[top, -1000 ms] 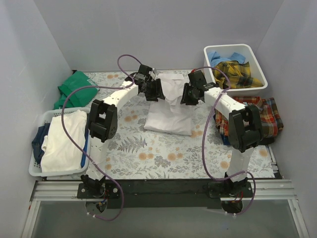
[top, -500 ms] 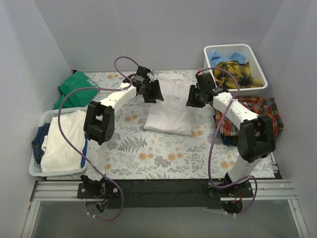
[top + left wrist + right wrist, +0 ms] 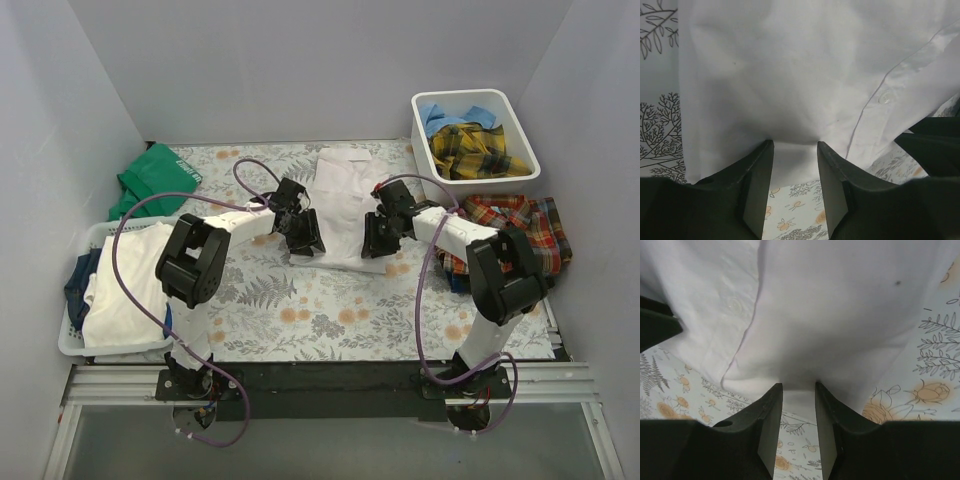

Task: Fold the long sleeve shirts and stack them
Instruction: Fold the shirt

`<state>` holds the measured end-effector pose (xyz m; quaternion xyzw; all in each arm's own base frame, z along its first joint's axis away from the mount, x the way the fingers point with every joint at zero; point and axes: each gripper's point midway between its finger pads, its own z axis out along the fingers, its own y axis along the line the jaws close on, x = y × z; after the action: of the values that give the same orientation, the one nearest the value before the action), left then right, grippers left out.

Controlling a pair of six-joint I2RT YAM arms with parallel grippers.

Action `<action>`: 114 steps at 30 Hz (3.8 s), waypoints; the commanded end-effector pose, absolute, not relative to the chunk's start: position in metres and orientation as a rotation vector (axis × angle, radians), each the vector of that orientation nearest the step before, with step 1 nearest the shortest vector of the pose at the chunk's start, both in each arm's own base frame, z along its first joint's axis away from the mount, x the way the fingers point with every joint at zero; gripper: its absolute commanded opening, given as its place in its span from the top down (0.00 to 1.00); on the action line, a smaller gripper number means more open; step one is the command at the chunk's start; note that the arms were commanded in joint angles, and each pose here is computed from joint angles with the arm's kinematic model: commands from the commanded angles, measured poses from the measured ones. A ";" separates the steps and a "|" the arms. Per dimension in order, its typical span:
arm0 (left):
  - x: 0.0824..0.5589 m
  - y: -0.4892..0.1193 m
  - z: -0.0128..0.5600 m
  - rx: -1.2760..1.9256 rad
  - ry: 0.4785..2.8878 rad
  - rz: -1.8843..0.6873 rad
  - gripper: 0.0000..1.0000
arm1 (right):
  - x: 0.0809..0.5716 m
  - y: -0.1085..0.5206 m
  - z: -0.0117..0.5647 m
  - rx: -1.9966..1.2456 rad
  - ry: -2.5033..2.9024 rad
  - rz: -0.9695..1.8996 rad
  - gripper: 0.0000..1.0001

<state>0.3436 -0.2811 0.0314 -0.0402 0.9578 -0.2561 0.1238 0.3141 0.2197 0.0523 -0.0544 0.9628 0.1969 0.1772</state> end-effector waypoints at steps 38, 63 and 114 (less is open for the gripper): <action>0.351 -0.106 0.112 -0.620 2.591 -0.537 0.36 | 0.279 0.454 0.085 -0.621 2.644 0.918 0.62; 0.360 -0.149 0.034 -0.739 2.571 -0.931 0.35 | 0.310 0.302 0.156 -0.308 2.510 0.708 0.53; 0.363 -0.106 0.138 -0.384 2.570 -0.524 0.98 | 0.367 0.430 0.053 -0.711 2.588 0.898 0.59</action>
<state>0.3609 -0.1049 0.1093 -0.1530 0.9497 -0.1733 0.2114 0.3782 0.3949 0.0377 -0.1967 0.9304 0.2674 0.1553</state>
